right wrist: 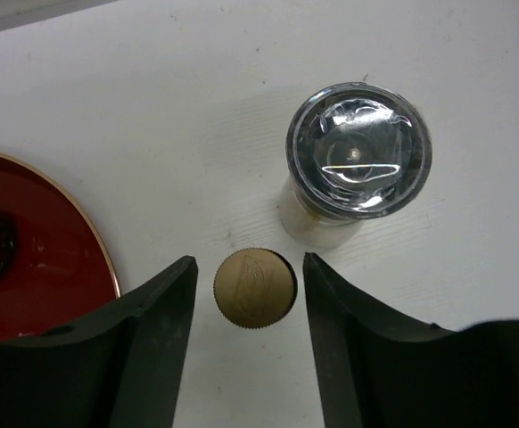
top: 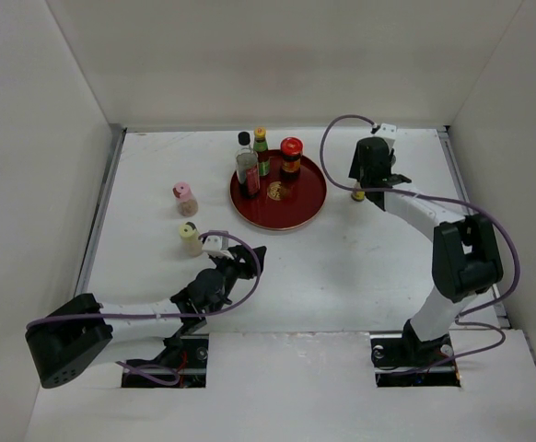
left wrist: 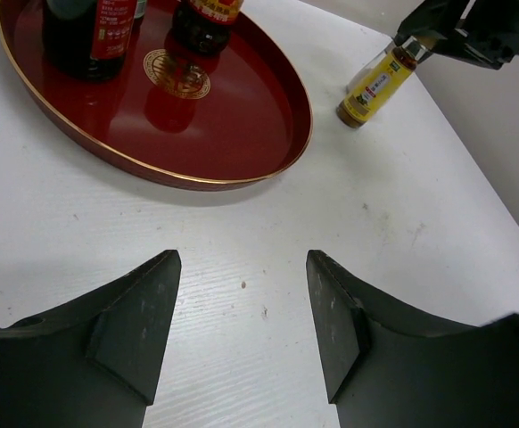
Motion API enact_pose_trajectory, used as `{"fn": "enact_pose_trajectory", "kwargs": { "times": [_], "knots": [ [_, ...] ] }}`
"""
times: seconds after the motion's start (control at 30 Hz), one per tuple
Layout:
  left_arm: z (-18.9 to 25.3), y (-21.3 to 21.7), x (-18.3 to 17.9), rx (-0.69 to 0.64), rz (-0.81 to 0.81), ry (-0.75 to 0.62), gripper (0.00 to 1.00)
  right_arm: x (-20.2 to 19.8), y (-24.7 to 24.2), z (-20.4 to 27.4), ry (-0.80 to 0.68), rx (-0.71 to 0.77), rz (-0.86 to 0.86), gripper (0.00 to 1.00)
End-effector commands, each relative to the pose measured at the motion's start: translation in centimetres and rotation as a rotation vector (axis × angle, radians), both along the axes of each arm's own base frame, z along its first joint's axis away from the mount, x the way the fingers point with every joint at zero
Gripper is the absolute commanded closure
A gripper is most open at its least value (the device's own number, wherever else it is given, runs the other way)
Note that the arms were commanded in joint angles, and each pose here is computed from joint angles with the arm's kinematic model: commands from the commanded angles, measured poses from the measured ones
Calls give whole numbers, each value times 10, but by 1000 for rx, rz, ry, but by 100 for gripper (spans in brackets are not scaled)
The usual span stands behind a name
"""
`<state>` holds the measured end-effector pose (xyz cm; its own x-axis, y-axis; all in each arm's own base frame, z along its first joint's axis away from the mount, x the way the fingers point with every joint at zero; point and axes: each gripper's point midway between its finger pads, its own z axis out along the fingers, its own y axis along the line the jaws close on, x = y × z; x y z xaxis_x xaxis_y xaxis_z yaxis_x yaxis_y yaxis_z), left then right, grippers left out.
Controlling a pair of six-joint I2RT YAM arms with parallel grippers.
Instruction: Organize the condiment bottles
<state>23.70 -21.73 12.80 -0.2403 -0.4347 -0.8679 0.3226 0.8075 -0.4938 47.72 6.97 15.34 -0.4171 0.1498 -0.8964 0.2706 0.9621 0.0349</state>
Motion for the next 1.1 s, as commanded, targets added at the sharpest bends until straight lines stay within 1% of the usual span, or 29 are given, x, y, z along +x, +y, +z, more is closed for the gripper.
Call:
{"fn": "enact_pose_trajectory", "kwargs": {
  "times": [0.0, 0.13, 0.23, 0.43, 0.53, 0.63, 0.83, 1.07],
  "knots": [
    [26, -8, 3, -80, -11, -39, 43, 20, 2, 24, -58, 19, 9, 45],
    [23, -8, 5, -74, -6, -33, 43, 20, 1, 36, -90, 9, -1, 58],
    [25, -8, 4, -82, -9, -38, 43, 17, 2, 57, -134, -21, 0, 62],
    [22, -6, 7, -77, -1, -29, 43, 17, 36, 109, -238, -23, 73, 63],
    [19, -7, 8, -72, 1, -21, 43, 24, 58, 123, -267, -14, 110, 63],
    [20, -6, 8, -74, -1, -22, 43, 35, 87, 130, -296, 9, 185, 63],
    [21, -2, 10, -80, 8, -24, 43, 59, 123, 125, -301, 35, 238, 63],
    [20, -1, 11, -80, 11, -21, 43, 70, 150, 104, -276, 67, 285, 63]
  ]
}}
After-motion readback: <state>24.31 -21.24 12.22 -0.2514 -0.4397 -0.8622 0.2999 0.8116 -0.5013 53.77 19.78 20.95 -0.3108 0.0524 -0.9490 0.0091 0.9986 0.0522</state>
